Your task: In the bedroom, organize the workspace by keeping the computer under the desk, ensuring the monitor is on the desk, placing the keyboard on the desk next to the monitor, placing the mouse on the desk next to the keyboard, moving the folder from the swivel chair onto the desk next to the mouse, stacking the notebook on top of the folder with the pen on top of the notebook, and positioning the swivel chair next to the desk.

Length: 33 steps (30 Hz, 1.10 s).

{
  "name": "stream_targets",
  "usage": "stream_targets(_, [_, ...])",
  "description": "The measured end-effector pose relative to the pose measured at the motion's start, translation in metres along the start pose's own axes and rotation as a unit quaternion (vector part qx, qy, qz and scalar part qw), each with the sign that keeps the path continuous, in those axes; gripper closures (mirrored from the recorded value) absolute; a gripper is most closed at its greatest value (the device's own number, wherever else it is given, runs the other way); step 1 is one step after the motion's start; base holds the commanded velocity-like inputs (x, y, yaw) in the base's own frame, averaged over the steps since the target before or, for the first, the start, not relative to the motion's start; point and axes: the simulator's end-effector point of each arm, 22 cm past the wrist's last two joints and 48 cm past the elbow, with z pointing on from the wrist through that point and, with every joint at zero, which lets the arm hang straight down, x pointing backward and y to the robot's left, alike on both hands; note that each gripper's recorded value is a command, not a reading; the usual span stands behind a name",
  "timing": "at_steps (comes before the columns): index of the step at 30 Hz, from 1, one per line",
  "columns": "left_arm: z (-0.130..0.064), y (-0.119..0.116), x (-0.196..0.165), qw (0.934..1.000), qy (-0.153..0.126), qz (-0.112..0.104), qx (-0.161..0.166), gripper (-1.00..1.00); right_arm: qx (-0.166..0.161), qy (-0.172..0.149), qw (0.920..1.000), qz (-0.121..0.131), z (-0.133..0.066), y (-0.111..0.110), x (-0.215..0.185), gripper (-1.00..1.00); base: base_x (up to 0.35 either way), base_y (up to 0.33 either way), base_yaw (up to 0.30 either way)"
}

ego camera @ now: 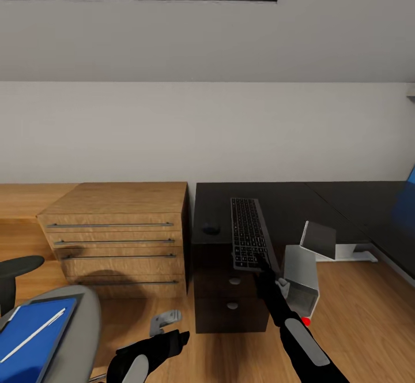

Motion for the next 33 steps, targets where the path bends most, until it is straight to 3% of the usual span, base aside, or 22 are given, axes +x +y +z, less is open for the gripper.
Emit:
stream_targets(10, [0.000,0.000,0.000,1.0000,0.001,0.001,0.000,-1.00,0.000,0.000,1.0000,-0.001,0.000,0.000,-0.001,-1.00,0.000,0.000,0.000])
stream_targets(11, [0.000,0.000,0.000,1.0000,0.001,0.001,0.000,-1.00,0.000,0.000,1.0000,-0.001,0.000,0.000,-0.001,1.00,0.000,0.000,0.000])
stream_targets(28, [0.000,-0.002,0.001,1.0000,0.001,0.002,0.001,-1.00,-0.001,0.000,1.0000,-0.003,0.000,0.001,-0.001,1.00,0.000,0.000,0.000])
stream_targets(33, [-0.007,-0.007,-0.004,1.0000,0.002,0.006,0.002,-1.00,-0.006,0.001,1.0000,-0.003,0.002,0.014,-0.001,1.00,0.000,0.000,0.000])
